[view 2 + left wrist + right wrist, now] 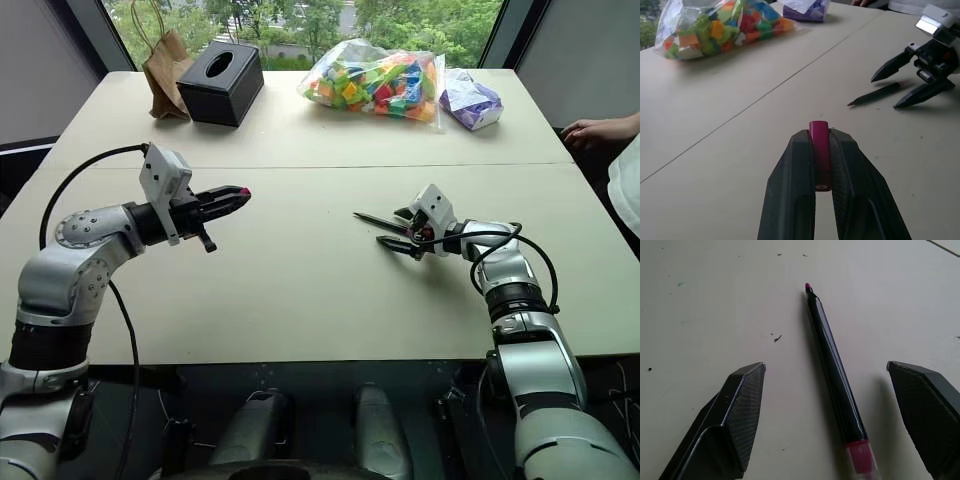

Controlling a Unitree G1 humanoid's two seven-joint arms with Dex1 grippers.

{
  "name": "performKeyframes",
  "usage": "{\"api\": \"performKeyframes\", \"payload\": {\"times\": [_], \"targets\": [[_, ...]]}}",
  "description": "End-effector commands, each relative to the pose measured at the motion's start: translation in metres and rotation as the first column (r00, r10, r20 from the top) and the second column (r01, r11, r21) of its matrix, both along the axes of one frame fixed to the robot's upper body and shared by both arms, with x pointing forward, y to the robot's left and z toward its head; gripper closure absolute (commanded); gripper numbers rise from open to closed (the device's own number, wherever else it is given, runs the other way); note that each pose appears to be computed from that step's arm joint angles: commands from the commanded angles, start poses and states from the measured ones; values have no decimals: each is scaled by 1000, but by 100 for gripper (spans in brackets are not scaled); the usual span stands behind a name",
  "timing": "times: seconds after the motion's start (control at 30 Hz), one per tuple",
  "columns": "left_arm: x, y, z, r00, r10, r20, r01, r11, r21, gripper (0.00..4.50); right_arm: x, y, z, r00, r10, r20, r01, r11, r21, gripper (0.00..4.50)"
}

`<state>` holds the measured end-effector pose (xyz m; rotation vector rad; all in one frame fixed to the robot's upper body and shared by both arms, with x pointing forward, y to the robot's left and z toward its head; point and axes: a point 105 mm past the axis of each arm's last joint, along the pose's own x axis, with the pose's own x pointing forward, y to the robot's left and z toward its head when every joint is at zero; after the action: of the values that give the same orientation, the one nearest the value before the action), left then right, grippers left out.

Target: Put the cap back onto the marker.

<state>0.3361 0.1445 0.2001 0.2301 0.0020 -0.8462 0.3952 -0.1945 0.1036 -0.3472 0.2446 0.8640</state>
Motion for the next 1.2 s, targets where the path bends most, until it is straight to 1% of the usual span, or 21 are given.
{"api": "performKeyframes", "payload": {"times": [0.03, 0.2, 0.3, 0.4, 0.6, 0.77, 0.87, 0.9, 1.0, 1.07, 1.1, 1.2], "targets": [[-3, -4, 12, 998, -11, 62, 11, 1000, -4, 448, 7, -1, 9, 1000, -10, -14, 11, 1000, 23, 48], [-3, -4, 12, 998, -1, 67, 2, 1000, -10, 448, 9, -1, 7, 998, -6, -64, 7, 1000, 24, 48], [-3, -2, 12, 997, 9, 73, -9, 1000, -11, 448, 8, 1, 4, 997, 12, -78, -12, 1000, -2, 48], [-4, -1, 12, 997, 17, 77, -16, 1000, -11, 450, 5, 2, -1, 996, 31, -85, -34, 999, -28, 134], [-3, 0, 10, 997, 23, 79, -22, 1000, -6, 450, 0, 4, -10, 994, 61, -87, -66, 996, -55, 448], [-1, -4, 9, 996, -5, 88, 7, 1000, -24, 450, -4, 5, -12, 994, 83, -66, -89, 992, -91, 448], [0, -9, 7, 994, -46, 99, 49, 998, -27, 450, -3, 5, -5, 995, 103, -12, -104, 985, -135, 448], [1, -11, 4, 991, -78, 110, 79, 997, -9, 450, -2, 7, 7, 989, 140, 42, -130, 975, -178, 448], [4, -14, -4, 980, -150, 129, 145, 988, 47, 450, -4, 15, 36, 962, 232, 148, -185, 943, -276, 448], [9, -16, -7, 968, -210, 140, 203, 977, 64, 450, -11, 25, 66, 916, 331, 228, -235, 901, -365, 448], [11, -17, -9, 961, -238, 142, 230, 971, 71, 450, -15, 30, 75, 898, 364, 246, -253, 886, -390, 448], [18, -20, -6, 946, -288, 152, 281, 958, 63, 450, -31, 45, 83, 860, 445, 249, -313, 847, -430, 448]]}}
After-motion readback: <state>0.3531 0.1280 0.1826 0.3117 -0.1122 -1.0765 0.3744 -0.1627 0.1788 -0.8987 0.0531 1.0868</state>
